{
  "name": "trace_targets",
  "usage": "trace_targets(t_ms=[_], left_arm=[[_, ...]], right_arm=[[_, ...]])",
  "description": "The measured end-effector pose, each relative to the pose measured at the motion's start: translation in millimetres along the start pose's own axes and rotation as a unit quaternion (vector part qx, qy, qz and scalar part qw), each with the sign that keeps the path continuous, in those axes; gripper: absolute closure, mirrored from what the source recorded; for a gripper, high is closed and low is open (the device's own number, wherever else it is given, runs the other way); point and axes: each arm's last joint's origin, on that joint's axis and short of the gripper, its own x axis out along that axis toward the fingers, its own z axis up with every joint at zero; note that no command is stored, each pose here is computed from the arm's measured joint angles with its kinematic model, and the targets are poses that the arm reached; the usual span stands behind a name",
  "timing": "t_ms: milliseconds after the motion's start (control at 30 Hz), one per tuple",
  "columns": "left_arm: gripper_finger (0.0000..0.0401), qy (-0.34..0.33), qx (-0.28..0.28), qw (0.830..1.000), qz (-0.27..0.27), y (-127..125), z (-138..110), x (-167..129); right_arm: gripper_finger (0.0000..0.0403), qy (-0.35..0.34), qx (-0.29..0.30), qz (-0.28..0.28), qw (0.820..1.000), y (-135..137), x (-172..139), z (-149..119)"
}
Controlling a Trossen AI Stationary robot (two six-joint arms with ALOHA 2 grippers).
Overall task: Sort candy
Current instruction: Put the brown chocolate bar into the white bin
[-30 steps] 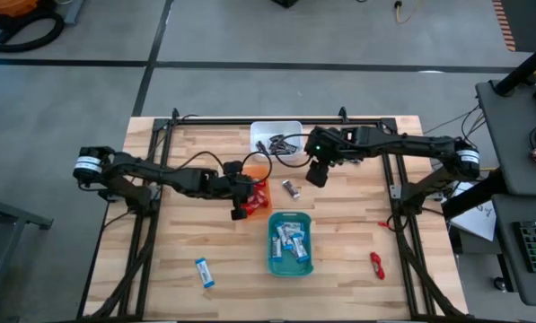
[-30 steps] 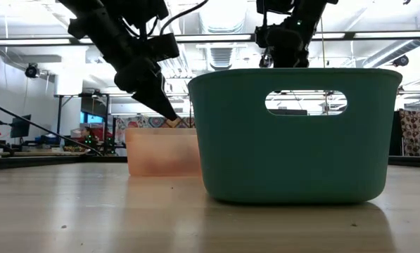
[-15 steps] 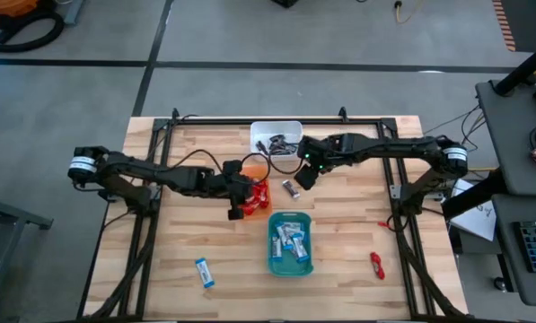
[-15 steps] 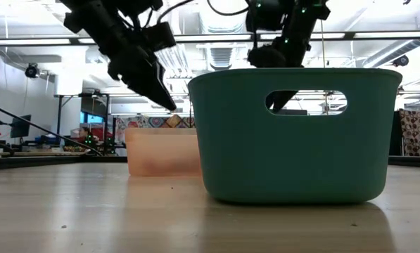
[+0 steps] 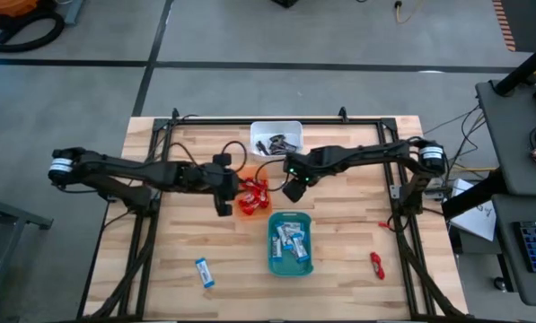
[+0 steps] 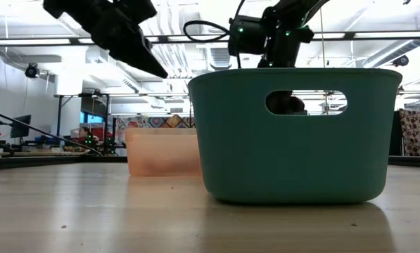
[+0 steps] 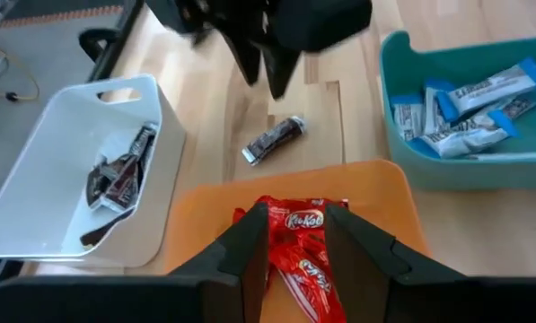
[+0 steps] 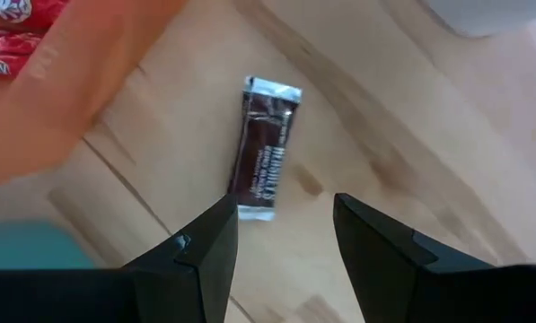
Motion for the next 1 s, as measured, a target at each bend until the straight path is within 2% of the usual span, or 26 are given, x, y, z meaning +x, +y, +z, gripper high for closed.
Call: trace_targets(t_ms=[533, 1000], left_arm=[[0.0307, -0.051, -0.036, 0.998, 0.005, 5, -20, -31], [0.0307, -0.054, -0.036, 0.998, 0.006, 5, -20, -33]], right_arm=[[0.0227, 0.019, -0.007, 0.001, 1.0, 18, 31, 19], [0.0227, 0.017, -0.009, -0.004, 1.0, 18, 37, 19]])
